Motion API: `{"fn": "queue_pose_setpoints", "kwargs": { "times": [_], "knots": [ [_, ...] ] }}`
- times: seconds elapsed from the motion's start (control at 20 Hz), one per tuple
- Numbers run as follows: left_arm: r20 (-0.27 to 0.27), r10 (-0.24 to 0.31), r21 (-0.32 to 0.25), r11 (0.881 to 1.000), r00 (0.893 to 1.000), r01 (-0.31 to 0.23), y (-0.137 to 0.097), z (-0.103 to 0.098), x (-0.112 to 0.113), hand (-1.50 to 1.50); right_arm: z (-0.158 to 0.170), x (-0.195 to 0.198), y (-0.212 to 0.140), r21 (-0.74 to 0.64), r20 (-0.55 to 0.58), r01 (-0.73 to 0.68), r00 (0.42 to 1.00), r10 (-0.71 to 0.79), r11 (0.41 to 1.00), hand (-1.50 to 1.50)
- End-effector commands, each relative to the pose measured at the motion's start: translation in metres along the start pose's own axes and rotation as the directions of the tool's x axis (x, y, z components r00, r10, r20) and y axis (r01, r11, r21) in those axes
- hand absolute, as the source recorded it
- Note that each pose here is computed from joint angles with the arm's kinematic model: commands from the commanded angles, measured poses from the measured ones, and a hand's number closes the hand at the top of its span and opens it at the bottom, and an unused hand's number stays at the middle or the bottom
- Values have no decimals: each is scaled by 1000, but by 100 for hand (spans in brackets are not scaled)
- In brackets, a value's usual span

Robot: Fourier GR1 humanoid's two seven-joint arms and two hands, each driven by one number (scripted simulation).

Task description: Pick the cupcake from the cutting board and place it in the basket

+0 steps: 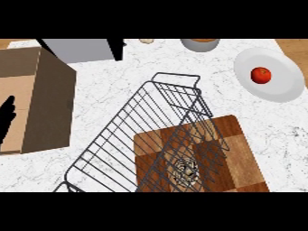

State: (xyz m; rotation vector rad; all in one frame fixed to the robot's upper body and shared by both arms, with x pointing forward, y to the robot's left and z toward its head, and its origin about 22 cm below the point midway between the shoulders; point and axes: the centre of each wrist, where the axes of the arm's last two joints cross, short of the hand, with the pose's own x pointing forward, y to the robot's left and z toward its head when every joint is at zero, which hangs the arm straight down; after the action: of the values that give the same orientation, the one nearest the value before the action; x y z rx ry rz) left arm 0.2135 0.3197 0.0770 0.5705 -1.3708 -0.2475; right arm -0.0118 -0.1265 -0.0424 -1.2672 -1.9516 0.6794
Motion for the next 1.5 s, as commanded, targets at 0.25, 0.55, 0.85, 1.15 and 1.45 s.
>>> {"fn": "queue_pose_setpoints", "kwargs": {
  "times": [0.25, 0.55, 0.85, 1.15, 1.45],
  "knots": [
    [-193, -17, -89, 996, 981, 0, -35, 11, -40, 0, 6, -2, 9, -106, 3, -82, 997, 82, 991, -150],
    [-200, -28, -65, 998, 979, 15, -29, 3, -47, 0, 3, -2, 19, -138, 24, -63, 997, 67, 988, -150],
    [-189, -34, -68, 997, 981, 22, -23, -1, -49, 0, 6, -9, 19, -119, 26, -95, 995, 98, 988, -150],
    [-198, -33, -96, 995, 980, 14, -31, 4, -41, 0, 3, -12, 27, -115, 19, -84, 996, 87, 990, -150],
    [-187, -25, -79, 997, 982, 10, -37, 4, -44, 0, 2, -22, 34, -74, -18, -92, 996, 91, 993, -150]
  ]
}}
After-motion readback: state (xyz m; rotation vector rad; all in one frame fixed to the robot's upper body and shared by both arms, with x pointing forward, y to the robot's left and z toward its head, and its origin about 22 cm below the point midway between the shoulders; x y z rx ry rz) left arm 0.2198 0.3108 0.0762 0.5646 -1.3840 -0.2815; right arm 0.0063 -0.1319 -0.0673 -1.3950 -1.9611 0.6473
